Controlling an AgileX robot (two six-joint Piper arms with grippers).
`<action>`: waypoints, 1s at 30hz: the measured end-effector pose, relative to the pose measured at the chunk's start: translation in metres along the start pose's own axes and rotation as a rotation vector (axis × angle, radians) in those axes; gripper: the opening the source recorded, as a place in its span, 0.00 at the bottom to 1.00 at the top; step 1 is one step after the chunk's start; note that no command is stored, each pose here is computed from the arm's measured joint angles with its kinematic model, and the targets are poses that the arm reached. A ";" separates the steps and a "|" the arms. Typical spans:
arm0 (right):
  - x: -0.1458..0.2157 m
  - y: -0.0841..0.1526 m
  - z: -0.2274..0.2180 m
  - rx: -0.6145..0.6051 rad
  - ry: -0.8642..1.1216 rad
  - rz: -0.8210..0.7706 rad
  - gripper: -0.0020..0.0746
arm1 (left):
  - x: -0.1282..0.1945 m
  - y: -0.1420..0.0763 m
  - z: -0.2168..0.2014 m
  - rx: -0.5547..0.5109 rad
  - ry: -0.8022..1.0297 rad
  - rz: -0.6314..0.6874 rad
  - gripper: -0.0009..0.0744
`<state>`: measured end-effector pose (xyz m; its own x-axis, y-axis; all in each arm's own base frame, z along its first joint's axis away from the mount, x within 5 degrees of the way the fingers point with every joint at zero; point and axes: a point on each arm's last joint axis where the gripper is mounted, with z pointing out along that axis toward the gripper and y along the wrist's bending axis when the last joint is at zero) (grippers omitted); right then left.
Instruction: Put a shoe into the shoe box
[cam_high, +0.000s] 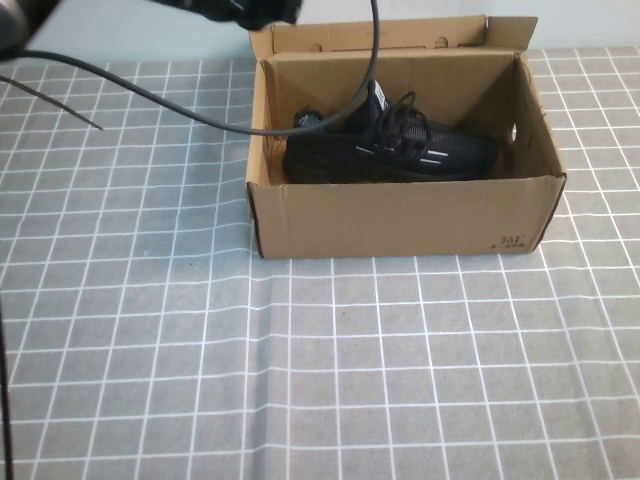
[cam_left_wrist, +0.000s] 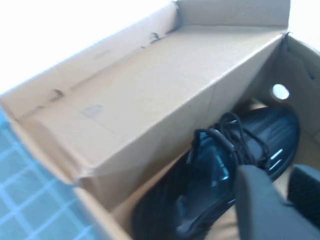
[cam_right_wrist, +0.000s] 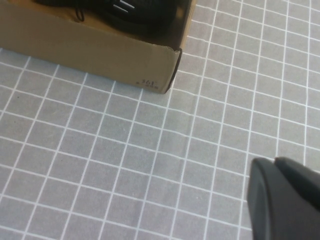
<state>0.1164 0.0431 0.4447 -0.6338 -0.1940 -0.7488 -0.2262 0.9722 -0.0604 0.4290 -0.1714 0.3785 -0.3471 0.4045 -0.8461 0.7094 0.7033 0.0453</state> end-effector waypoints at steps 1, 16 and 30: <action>0.000 0.000 0.000 0.000 0.000 0.000 0.01 | -0.004 -0.001 -0.008 -0.015 0.000 0.016 0.13; 0.019 -0.007 -0.037 -0.107 -0.096 0.079 0.01 | -0.022 0.001 -0.081 -0.102 -0.007 -0.024 0.01; 0.088 -0.021 -0.084 -0.273 -0.243 0.055 0.01 | 0.022 -0.077 -0.231 -0.239 -0.218 -0.007 0.01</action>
<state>0.0026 -0.0053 0.4355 -0.4638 -0.0740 -0.8829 -0.4069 0.9030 0.1381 0.2254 -0.0814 0.4796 -0.1936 0.2831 -0.9393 0.5348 0.8331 0.1409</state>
